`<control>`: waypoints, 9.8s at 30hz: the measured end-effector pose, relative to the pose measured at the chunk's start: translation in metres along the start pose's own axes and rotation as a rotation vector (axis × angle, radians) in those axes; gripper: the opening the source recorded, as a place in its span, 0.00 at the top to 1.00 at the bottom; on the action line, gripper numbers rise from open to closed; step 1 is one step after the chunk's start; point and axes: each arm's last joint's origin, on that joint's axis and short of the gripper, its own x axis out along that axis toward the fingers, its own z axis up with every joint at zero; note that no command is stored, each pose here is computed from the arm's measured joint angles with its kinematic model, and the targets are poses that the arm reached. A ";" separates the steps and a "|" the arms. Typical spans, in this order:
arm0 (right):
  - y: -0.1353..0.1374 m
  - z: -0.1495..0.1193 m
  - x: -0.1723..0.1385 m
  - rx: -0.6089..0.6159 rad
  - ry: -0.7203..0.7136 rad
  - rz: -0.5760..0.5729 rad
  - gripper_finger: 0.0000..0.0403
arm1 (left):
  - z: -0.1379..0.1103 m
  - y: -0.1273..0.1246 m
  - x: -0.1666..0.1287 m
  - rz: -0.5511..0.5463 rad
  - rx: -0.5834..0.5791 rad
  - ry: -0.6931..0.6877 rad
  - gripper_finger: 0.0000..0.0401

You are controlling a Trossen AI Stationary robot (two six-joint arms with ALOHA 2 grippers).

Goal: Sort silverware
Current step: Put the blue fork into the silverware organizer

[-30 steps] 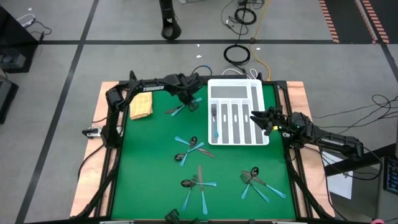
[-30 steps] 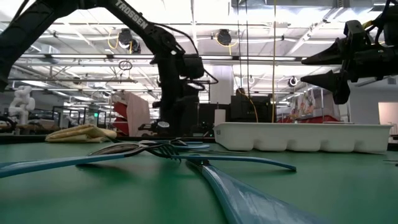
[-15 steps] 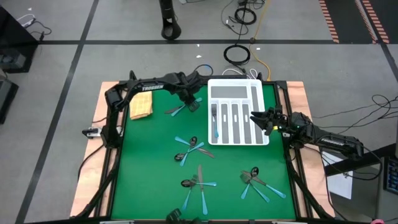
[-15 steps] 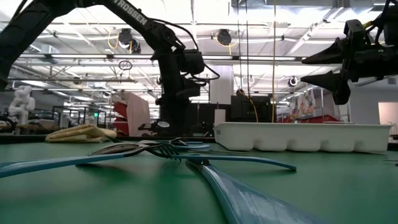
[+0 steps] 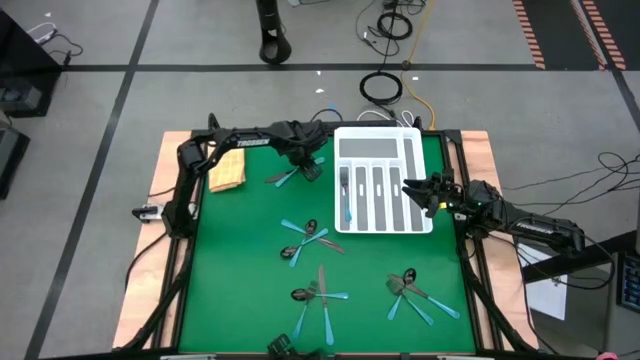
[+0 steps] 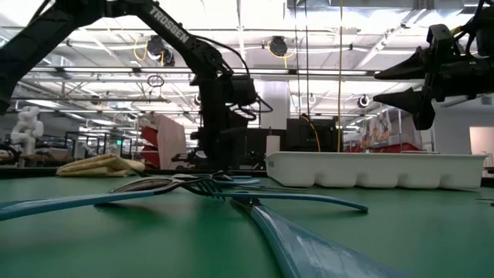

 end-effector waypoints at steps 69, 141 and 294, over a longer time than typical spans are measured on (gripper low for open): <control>0.000 0.000 0.000 0.083 -0.004 -0.003 0.46 | 0.009 -0.003 0.017 0.019 -0.016 0.089 0.55; 0.010 0.014 -0.002 0.172 -0.135 0.118 0.46 | 0.064 -0.078 -0.069 -1.189 -0.022 -0.335 1.00; 0.175 0.142 0.202 -0.618 0.072 1.473 1.00 | 0.016 -0.106 -0.199 -1.720 0.829 -0.399 0.59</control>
